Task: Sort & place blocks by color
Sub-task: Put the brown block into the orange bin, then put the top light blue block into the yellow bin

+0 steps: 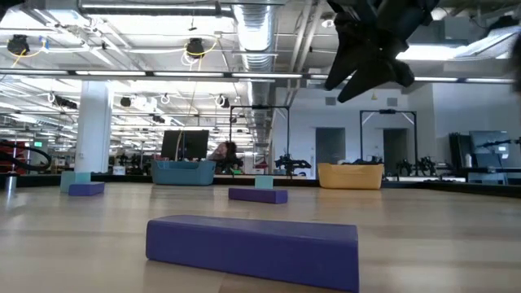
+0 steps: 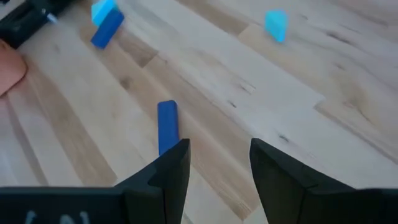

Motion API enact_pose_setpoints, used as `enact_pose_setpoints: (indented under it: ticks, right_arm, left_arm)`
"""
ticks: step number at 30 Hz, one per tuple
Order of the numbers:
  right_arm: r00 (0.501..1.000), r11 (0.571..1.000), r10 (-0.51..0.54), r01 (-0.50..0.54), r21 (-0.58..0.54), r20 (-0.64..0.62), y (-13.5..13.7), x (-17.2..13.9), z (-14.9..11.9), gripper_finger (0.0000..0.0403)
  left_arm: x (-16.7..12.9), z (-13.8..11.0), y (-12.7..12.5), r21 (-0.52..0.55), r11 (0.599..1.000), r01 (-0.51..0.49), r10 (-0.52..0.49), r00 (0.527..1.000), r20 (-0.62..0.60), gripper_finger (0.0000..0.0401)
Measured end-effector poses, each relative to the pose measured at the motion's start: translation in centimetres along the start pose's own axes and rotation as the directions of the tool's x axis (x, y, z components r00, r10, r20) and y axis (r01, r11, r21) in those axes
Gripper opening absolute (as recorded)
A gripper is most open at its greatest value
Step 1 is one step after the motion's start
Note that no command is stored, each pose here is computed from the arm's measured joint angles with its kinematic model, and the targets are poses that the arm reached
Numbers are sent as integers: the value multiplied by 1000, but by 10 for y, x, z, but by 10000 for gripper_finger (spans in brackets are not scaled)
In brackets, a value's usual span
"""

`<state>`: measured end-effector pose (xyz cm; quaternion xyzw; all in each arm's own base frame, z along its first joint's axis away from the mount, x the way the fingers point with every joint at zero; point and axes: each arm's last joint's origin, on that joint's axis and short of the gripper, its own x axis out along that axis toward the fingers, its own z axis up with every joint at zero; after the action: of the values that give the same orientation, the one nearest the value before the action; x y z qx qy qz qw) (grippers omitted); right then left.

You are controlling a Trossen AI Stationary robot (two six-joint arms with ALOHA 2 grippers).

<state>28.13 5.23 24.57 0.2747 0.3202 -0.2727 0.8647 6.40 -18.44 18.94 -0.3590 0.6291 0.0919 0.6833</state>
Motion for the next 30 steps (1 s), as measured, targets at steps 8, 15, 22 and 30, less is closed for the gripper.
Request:
enact_pose_setpoints:
  ticks: [8,15,22,30]
  right_arm:
    - [997,998,55,-56,-21,-60,-1,3,3,188]
    - [993,996,66,-71,-50,-96,-2,4,-8,188]
    - [965,970,243,-242,25,-103,-10,23,-24,188]
    - [962,963,268,-264,56,-61,-26,37,-16,188]
  left_arm:
    - [2,-1,2,-48,998,-51,49,998,-42,194]
    - [-1,0,2,-85,995,-45,41,998,-54,197]
    - [-27,16,-6,-74,997,8,2,992,124,179]
    - [-57,60,-4,-63,994,85,-43,870,491,163]
